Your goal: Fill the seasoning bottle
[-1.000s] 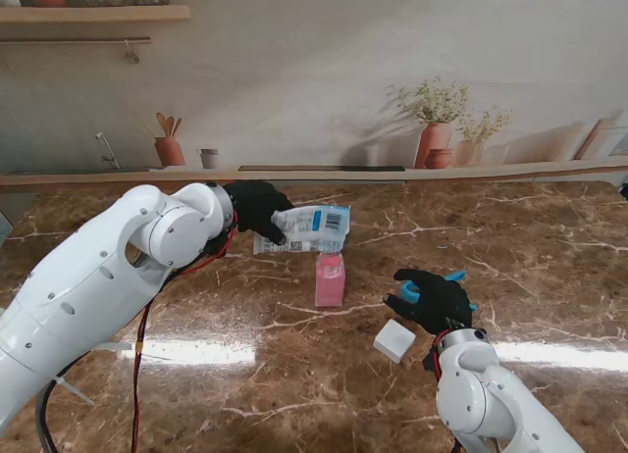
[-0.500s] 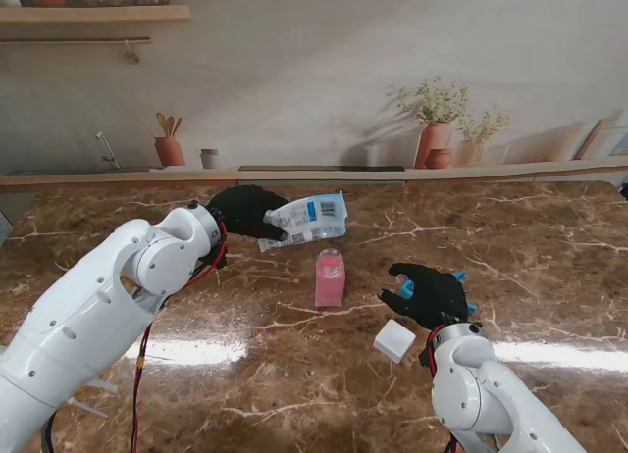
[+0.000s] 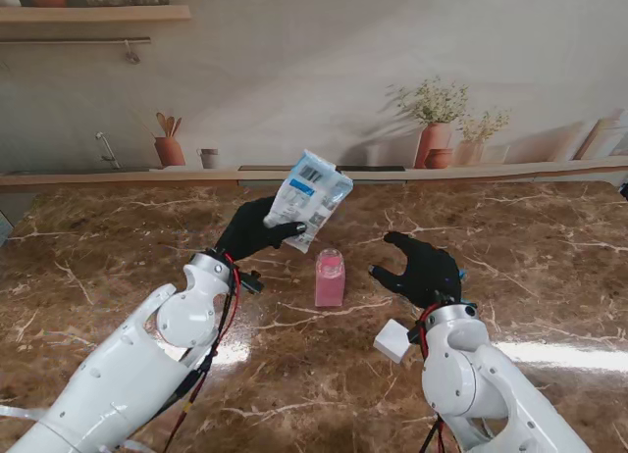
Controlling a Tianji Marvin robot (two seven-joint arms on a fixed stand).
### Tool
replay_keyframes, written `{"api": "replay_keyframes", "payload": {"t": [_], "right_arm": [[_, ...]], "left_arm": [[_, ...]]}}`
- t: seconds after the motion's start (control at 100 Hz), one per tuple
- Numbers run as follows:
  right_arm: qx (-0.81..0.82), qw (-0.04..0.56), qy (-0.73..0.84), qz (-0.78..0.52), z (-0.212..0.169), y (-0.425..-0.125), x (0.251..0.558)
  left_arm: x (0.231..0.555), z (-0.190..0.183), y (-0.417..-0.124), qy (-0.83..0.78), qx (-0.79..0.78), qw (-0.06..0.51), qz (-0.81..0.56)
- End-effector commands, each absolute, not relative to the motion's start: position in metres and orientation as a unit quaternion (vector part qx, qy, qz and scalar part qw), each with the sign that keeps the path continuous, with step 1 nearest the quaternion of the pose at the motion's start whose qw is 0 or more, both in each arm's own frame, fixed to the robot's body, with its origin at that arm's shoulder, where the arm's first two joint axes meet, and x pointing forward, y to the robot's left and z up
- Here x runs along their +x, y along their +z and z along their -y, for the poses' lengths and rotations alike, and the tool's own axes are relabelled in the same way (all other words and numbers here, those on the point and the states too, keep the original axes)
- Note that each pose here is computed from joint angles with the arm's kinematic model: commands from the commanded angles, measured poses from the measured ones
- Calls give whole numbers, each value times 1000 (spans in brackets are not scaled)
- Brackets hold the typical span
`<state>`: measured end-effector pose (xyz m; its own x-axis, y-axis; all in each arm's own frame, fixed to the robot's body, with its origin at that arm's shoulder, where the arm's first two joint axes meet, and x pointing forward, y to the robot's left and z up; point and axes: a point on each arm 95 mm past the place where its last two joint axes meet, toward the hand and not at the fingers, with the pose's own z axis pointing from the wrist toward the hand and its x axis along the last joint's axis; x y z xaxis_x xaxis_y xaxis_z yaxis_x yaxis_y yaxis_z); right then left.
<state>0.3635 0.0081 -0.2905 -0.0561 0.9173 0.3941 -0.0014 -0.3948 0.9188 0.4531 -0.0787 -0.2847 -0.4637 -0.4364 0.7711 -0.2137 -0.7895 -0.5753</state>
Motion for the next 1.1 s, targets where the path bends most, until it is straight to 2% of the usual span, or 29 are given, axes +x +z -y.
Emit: {"api": "replay_keyframes", "payload": {"t": [0.0,0.17,0.36,0.85,1.09], "right_arm": [[578,359,627,-379,-15,-277,366],[574,327,669,-340,-26,-257,366],[558,309,700,-320,-38,-241,366],[514,277,737,-340,-68,-232,366],[482,301,744,-352,-77,-232,361]], "left_arm": [[431,101,-307,-787,-535,36,-305],[411,118,-331,-780,-573,-39,-251],[400,131,-349,-769,-591,-75,-230],[394,133,-354,-764,-593,-77,-242],[397,117,-350,-756,-565,-32,-329]]}}
